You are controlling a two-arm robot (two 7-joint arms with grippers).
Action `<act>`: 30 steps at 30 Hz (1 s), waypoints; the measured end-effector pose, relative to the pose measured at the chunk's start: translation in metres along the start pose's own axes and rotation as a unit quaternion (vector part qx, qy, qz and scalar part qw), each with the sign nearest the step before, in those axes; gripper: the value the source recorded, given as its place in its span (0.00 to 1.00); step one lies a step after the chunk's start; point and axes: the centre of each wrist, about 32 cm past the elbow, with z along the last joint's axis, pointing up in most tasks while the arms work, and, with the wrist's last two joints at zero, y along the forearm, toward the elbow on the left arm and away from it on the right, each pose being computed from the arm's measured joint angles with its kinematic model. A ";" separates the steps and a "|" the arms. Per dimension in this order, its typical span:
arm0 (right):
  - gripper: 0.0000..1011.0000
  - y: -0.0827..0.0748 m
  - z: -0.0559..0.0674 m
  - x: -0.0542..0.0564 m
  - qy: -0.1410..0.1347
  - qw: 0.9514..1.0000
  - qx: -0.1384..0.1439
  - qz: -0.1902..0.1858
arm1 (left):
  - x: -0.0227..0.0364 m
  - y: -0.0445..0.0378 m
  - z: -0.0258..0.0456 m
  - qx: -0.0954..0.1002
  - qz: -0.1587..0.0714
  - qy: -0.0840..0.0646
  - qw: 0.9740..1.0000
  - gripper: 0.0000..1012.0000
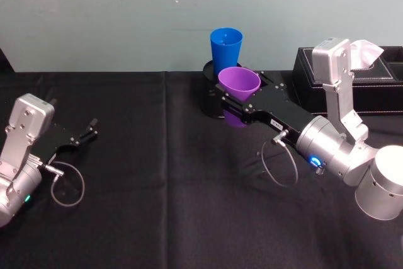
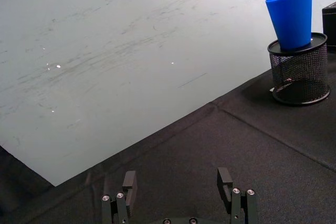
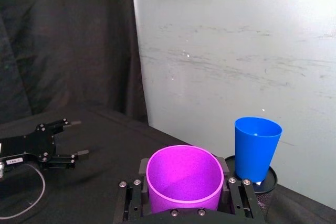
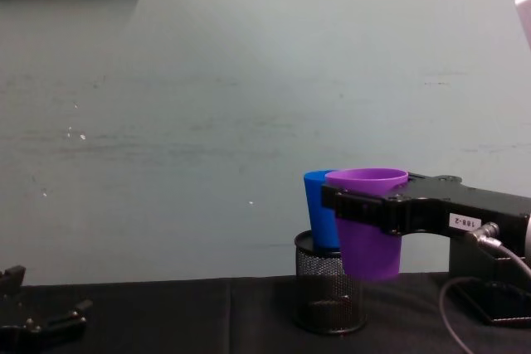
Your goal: Pick up one cup with a gripper and tap it against the other cup.
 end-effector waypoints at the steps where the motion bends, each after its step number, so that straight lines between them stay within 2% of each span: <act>1: 0.73 0.000 0.000 0.000 0.000 1.000 0.000 0.000 | 0.0000 0.0000 0.0000 0.000 0.000 0.000 1.000 0.99; 30: 0.73 0.000 0.000 0.000 0.000 1.000 0.000 0.000 | 0.0000 0.0000 0.0000 0.000 0.000 0.000 1.000 0.99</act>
